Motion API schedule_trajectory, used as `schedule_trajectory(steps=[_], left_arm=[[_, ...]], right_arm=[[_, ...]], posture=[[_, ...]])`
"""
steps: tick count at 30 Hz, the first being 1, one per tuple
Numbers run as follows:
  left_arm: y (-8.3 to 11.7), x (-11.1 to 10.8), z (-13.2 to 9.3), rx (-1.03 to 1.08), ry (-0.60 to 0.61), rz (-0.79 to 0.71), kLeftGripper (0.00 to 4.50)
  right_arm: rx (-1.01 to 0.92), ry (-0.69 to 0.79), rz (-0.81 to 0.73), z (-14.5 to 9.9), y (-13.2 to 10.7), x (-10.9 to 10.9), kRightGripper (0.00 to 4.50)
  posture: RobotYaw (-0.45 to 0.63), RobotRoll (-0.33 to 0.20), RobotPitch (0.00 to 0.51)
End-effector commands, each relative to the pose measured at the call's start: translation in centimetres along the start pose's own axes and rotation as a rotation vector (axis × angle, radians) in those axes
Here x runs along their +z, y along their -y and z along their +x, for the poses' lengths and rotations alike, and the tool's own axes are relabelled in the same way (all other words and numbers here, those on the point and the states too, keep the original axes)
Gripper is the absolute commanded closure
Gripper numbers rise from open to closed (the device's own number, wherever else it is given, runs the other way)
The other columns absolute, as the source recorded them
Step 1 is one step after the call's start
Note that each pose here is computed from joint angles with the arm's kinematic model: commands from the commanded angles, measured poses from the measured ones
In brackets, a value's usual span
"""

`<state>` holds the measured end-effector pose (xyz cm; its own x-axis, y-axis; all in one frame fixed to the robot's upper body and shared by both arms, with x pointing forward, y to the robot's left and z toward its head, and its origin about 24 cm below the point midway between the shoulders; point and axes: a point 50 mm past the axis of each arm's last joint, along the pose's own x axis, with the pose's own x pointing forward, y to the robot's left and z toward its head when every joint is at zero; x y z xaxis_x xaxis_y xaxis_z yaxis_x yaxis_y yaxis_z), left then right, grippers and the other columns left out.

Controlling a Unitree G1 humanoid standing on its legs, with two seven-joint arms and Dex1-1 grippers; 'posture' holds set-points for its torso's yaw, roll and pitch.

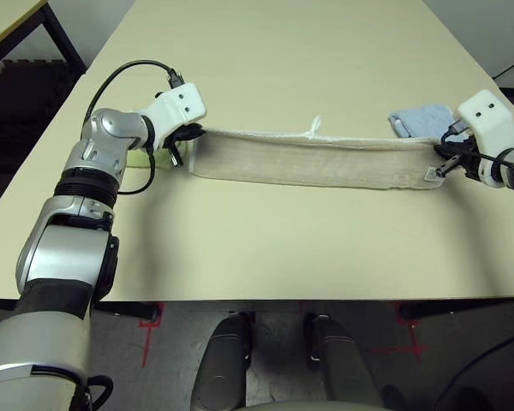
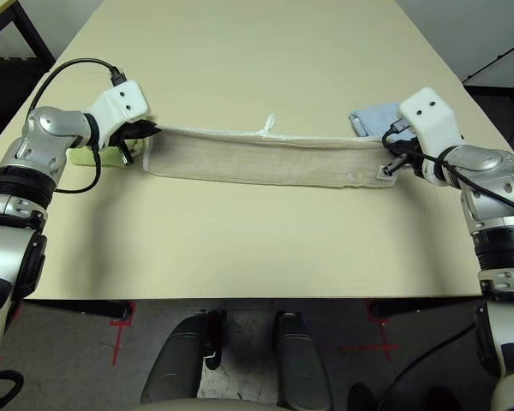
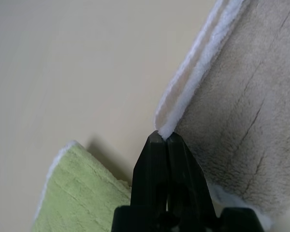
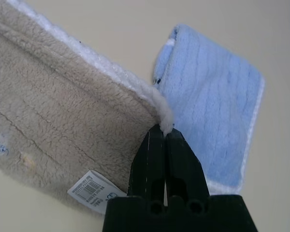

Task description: Fold the towel and set it aside.

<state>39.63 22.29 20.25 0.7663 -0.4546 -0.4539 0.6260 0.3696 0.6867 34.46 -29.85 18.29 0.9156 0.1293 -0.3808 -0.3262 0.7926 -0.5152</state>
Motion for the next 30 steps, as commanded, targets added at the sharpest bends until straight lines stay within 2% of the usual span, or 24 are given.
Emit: schedule_trajectory(steps=[1, 16, 17, 18, 27, 28, 30], left_arm=[[0.0, 0.0, 0.4, 0.007, -0.023, 0.010, 4.49], [0.9, -0.5, 1.6, 0.025, -0.065, 0.009, 4.49], [0.9, -0.5, 1.7, 0.036, -0.065, 0.009, 4.04], [1.0, -0.5, 1.7, 0.037, -0.066, 0.006, 3.87], [0.0, -0.3, 1.3, 0.124, -0.037, -0.045, 0.44], [-0.2, -0.2, 1.2, 0.141, -0.026, -0.069, 0.08], [-0.6, -0.1, 0.9, 0.163, -0.003, -0.107, 0.04]], right_arm=[[-0.030, -0.027, -0.006, 0.5, 0.4, -0.5, 4.50], [0.005, -0.052, -0.001, 2.5, -1.0, -0.9, 4.50], [0.005, -0.053, -0.001, 2.5, -1.0, -0.9, 3.96], [0.007, -0.052, -0.002, 2.5, -1.0, -0.9, 3.77], [-0.014, 0.000, 0.004, 2.4, -0.8, -0.1, 0.35], [-0.018, 0.019, 0.008, 2.3, -0.7, 0.3, 0.04], [-0.025, 0.049, 0.019, 2.0, -0.5, 0.8, 0.01]], posture=[[0.02, 0.000, 0.216], [0.03, 0.000, 0.222], [0.03, 0.000, 0.222], [0.02, 0.000, 0.225], [0.03, 0.000, 0.223], [0.03, 0.000, 0.223], [0.03, 0.000, 0.221]])
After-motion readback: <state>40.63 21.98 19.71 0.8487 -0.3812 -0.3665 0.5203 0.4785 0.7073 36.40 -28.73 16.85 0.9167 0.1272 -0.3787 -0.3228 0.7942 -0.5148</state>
